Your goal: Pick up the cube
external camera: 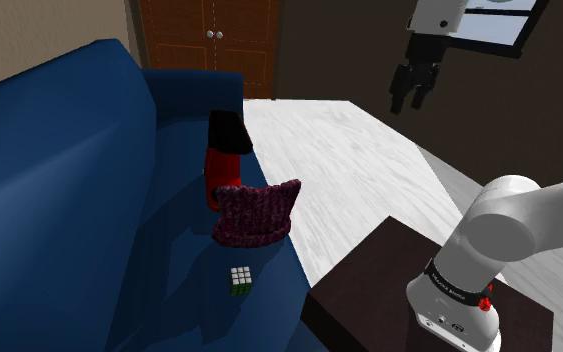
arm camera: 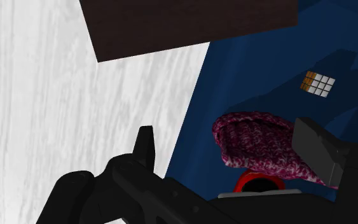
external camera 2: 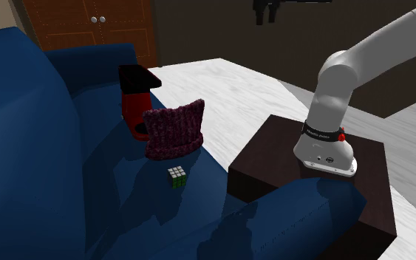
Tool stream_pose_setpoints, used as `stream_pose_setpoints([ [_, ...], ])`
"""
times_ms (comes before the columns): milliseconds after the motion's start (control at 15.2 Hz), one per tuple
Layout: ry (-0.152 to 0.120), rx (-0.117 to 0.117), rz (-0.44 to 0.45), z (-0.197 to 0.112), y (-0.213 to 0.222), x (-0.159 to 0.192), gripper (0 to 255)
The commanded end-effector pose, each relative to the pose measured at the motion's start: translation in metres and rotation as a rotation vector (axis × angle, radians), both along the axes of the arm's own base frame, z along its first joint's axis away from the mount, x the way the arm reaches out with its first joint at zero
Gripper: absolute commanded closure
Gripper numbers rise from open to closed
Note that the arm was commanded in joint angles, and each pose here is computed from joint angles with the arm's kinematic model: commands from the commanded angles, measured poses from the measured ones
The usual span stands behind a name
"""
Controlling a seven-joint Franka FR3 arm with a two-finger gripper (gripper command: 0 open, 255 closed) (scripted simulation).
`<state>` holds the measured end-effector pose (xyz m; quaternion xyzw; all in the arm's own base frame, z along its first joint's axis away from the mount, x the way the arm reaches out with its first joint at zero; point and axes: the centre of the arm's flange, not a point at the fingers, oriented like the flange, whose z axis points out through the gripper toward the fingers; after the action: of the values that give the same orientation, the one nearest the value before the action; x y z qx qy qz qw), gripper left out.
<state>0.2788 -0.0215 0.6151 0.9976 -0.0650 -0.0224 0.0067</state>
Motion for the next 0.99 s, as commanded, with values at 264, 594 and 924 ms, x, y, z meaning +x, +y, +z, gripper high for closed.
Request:
stream_pose_setpoints([
  [264,-0.010,0.009,-0.010,-0.043,0.028,0.008,0],
  [594,-0.022,0.020,-0.022,-0.095,0.064,0.019,0],
  [924,-0.034,0.030,-0.035,-0.147,0.100,0.031,0],
])
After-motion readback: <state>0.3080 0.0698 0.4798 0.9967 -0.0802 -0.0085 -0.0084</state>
